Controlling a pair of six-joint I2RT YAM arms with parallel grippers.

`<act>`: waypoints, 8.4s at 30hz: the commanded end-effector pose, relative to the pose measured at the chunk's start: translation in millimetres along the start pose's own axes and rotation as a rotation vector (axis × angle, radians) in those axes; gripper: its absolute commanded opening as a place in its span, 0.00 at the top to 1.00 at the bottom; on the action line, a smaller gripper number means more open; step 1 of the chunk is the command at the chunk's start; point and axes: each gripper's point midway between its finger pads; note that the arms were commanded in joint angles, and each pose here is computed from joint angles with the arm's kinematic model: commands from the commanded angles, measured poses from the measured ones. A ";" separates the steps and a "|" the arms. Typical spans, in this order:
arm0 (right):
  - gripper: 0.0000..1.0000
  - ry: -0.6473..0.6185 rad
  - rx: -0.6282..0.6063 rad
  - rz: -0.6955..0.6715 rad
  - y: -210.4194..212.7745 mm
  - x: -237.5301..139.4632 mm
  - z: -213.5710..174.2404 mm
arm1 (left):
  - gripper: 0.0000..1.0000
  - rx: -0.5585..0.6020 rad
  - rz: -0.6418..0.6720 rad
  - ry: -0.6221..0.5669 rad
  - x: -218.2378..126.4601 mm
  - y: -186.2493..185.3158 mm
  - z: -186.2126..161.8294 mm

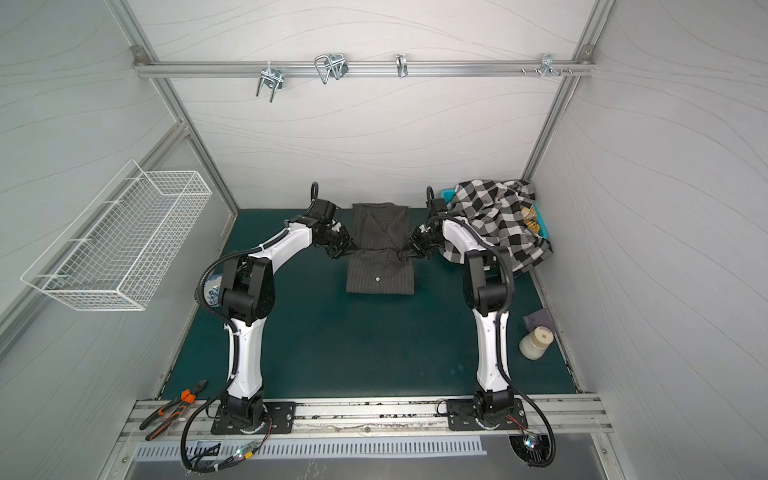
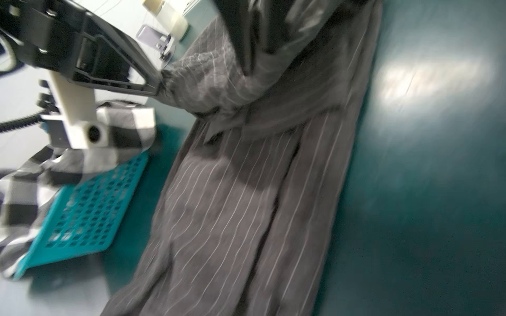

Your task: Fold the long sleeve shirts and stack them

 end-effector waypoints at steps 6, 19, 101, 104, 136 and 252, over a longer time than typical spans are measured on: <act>0.26 -0.101 -0.193 0.017 39.5 -46.7 26.3 | 0.48 -0.032 0.042 -0.124 -38.1 0.5 64.1; 0.81 0.044 -0.249 -0.161 -21.2 -11.3 -94.3 | 0.80 0.041 0.116 0.061 -9.1 17.3 -75.8; 1.00 0.060 -0.304 -0.129 -42.2 -6.7 -127.7 | 1.00 0.069 -0.050 0.019 -30.6 53.7 -75.3; 1.00 0.068 -0.278 -0.137 -49.4 8.3 -109.5 | 1.00 0.052 -0.026 0.032 -6.4 60.6 -63.1; 0.37 0.061 -0.110 -0.184 -89.7 -23.8 -252.1 | 0.20 -0.158 -0.003 0.168 -63.2 139.2 -176.1; 0.75 0.120 0.064 -0.230 -156.4 -0.4 -355.6 | 1.00 -0.234 0.109 0.289 -67.8 202.8 -299.1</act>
Point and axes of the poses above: each gripper's point midway between its finger pads, its own x axis out along the fingers, its own y axis along the line the jaws close on, z = x × y
